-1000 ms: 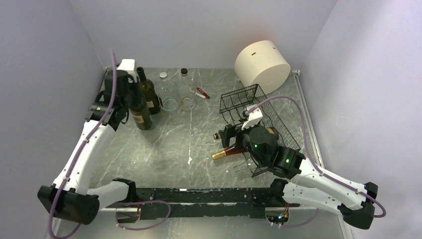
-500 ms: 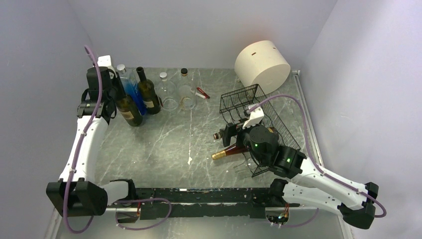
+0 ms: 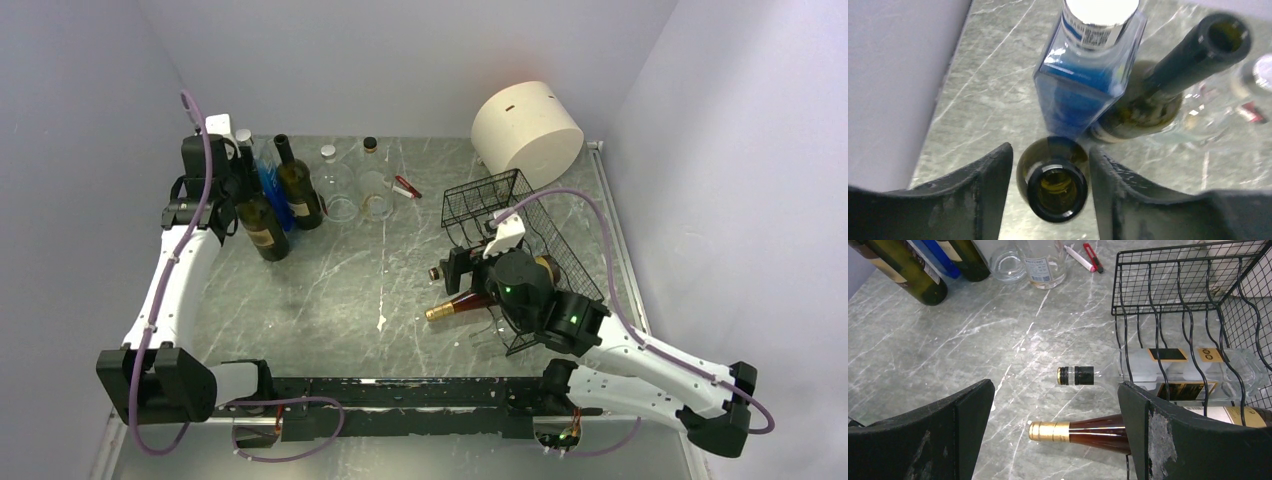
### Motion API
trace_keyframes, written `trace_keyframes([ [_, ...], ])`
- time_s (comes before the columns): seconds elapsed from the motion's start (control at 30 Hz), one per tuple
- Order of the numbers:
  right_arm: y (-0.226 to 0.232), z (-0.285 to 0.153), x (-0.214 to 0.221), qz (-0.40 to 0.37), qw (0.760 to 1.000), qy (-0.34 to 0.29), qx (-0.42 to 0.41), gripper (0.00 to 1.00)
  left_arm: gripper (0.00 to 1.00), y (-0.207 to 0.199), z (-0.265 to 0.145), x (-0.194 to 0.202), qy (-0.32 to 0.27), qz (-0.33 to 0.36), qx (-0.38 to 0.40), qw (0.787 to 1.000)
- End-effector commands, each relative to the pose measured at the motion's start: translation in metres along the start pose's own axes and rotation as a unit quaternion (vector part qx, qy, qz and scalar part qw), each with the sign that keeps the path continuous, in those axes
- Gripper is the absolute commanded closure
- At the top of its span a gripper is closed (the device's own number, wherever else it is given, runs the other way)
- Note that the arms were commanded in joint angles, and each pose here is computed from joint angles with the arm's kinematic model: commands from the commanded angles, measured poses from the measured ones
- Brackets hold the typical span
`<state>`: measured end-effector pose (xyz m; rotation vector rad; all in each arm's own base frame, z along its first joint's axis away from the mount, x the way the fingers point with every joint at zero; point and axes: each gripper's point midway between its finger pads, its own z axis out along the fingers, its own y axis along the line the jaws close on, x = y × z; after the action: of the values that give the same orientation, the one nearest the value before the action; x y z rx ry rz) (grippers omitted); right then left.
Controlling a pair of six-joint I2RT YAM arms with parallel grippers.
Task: Take the wine bottle off the wine rack
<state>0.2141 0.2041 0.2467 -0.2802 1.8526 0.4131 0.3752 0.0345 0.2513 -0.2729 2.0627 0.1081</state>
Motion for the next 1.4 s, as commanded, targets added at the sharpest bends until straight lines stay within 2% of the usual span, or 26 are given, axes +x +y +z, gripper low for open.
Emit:
trace_keyframes([
  [0.0,0.000,0.000,-0.012,0.006,1.000,-0.014,0.006,0.00,0.27,-0.006,-0.005,-0.029,-0.057,-0.003,0.023,0.998],
  [0.1,0.000,0.000,-0.012,0.006,1.000,-0.012,0.005,0.00,0.11,-0.006,-0.007,-0.028,-0.055,-0.003,0.024,0.998],
  [0.23,-0.001,0.000,-0.012,-0.007,1.000,-0.005,0.010,0.00,0.05,-0.006,-0.019,-0.034,-0.062,-0.004,0.028,0.998],
  [0.47,-0.007,0.004,0.002,-0.094,0.995,0.027,0.013,0.00,0.02,-0.018,-0.071,-0.074,-0.126,-0.015,0.076,0.989],
  [0.63,0.003,0.016,0.016,-0.156,0.986,0.066,-0.008,0.00,0.03,-0.047,-0.129,-0.107,-0.211,-0.044,0.181,0.959],
  [0.73,0.009,0.025,0.028,-0.192,0.977,0.093,-0.019,0.00,0.04,-0.071,-0.150,-0.109,-0.233,-0.041,0.259,0.937],
  [0.9,0.030,0.036,0.066,-0.296,0.939,0.137,-0.106,0.00,0.03,-0.109,-0.171,-0.104,-0.262,0.010,0.381,0.887],
  [1.0,0.025,0.043,0.088,-0.361,0.911,0.161,-0.115,0.00,0.03,-0.120,-0.168,-0.095,-0.259,0.026,0.414,0.872],
  [1.13,0.008,0.056,0.107,-0.424,0.876,0.215,-0.076,0.00,0.04,-0.127,-0.150,-0.069,-0.245,0.045,0.400,0.882],
  [1.2,0.001,0.063,0.113,-0.450,0.858,0.239,-0.058,0.04,0.05,-0.125,-0.141,-0.054,-0.247,0.047,0.388,0.887],
  [1.37,-0.008,0.077,0.118,-0.492,0.833,0.251,-0.036,0.09,0.08,-0.125,-0.132,-0.031,-0.234,0.045,0.390,0.889],
])
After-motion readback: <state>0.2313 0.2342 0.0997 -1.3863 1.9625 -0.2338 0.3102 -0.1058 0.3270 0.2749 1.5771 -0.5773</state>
